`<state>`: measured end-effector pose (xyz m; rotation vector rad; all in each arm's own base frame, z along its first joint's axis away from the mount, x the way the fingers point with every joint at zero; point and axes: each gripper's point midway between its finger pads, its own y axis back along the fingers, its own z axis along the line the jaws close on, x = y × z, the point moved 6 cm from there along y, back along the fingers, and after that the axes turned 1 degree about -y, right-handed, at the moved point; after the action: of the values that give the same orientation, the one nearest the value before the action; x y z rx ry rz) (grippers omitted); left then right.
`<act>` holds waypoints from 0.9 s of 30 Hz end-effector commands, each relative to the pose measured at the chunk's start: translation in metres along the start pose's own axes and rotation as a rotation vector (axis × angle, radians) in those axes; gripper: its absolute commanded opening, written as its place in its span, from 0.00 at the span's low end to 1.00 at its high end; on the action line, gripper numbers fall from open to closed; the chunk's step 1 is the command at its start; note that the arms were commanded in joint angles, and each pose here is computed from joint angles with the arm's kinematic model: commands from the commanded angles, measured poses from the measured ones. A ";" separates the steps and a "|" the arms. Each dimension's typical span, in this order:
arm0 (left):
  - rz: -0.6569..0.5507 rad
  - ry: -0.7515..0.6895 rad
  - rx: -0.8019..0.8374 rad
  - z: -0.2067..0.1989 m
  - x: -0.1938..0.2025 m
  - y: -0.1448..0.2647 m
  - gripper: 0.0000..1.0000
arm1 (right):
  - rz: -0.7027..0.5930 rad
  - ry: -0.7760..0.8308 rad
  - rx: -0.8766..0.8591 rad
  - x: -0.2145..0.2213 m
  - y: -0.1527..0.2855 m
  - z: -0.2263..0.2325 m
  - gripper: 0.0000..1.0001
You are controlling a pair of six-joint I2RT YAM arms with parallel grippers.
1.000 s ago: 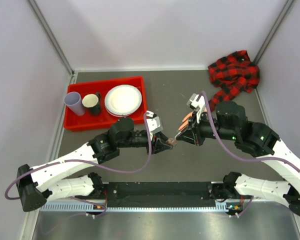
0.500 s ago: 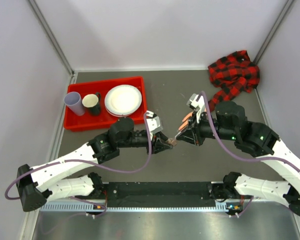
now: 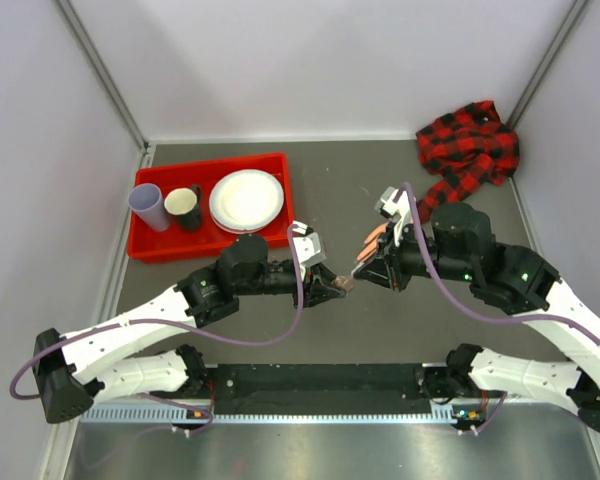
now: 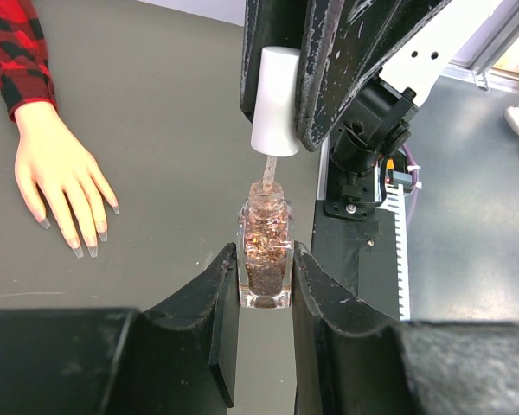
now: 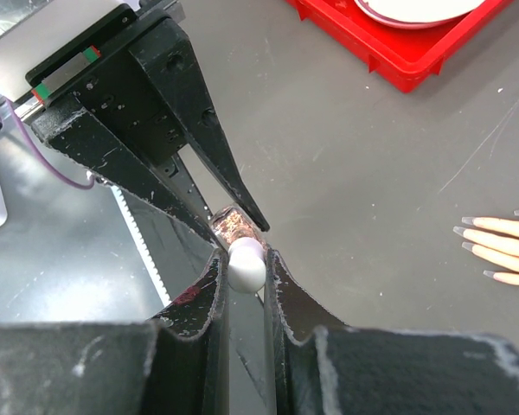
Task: Paint the nails
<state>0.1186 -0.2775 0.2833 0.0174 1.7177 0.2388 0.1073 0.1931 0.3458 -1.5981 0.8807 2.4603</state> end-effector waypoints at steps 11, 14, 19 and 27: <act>-0.049 -0.032 -0.026 0.005 -0.011 0.000 0.00 | -0.021 0.017 0.008 -0.002 0.014 0.003 0.00; -0.047 -0.028 -0.019 0.004 -0.010 -0.002 0.00 | -0.038 0.015 0.003 -0.004 0.015 0.004 0.00; -0.041 -0.029 -0.024 0.005 -0.007 -0.002 0.00 | -0.059 0.011 0.032 -0.006 0.019 0.001 0.00; -0.086 -0.060 -0.095 0.011 -0.006 0.006 0.00 | -0.111 -0.054 0.275 0.000 0.027 -0.026 0.00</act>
<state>0.1232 -0.2738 0.2731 -0.0126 1.7114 0.2841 0.1107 0.1717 0.3481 -1.5340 0.9781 2.3208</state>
